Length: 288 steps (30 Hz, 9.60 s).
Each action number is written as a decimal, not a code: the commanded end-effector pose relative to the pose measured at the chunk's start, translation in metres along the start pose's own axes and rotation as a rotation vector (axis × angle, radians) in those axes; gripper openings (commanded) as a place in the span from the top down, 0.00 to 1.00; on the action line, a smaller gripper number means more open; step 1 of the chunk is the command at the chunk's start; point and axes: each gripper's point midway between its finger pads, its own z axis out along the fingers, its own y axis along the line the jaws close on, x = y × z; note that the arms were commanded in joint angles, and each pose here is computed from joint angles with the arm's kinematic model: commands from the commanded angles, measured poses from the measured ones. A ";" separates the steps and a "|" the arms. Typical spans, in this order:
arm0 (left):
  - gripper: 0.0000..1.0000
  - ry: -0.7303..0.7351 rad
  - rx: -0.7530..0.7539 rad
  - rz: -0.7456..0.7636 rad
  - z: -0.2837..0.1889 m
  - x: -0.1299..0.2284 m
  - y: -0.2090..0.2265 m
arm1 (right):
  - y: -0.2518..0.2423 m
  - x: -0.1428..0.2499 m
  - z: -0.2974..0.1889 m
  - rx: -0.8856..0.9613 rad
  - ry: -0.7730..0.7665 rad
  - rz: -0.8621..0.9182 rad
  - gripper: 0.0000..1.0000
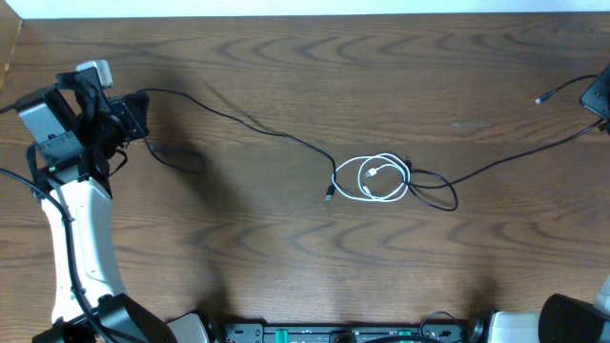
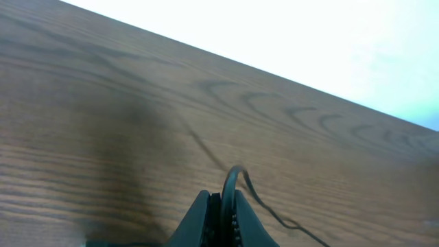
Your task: Untangle cables
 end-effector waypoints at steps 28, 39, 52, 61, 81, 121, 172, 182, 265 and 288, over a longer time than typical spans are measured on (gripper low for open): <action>0.89 -0.209 -0.189 -0.133 -0.063 -0.040 0.091 | -0.108 -0.020 0.052 0.048 0.091 0.219 0.99; 0.89 -0.104 -0.024 -0.057 -0.015 -0.026 0.018 | 0.030 0.007 0.056 -0.175 0.159 -0.086 0.99; 0.88 0.067 0.184 0.035 0.027 0.017 -0.086 | 0.184 0.056 0.001 -0.496 0.099 -0.387 0.99; 0.89 0.164 0.308 0.104 0.038 0.049 -0.149 | 0.237 0.088 -0.036 -0.730 0.119 -0.511 0.99; 0.88 0.315 0.593 0.265 0.027 0.118 -0.273 | 0.233 0.114 -0.037 -0.634 0.149 -0.602 0.16; 0.77 0.296 0.700 0.351 0.016 0.133 -0.320 | 0.238 0.273 -0.009 -1.007 0.479 -1.032 0.26; 0.56 0.295 0.152 0.152 0.045 0.091 -0.146 | 0.263 0.464 0.027 -1.120 0.549 -1.630 0.21; 0.56 0.319 0.149 0.143 0.043 0.096 -0.145 | 0.268 0.478 0.034 -1.129 0.550 -1.651 0.21; 0.51 0.164 0.266 0.202 -0.028 0.061 -0.187 | 0.269 0.341 0.020 -0.562 0.233 -1.403 0.99; 0.51 0.205 0.256 0.200 -0.027 0.070 -0.183 | 0.231 0.269 -0.021 -0.654 0.216 -1.215 0.67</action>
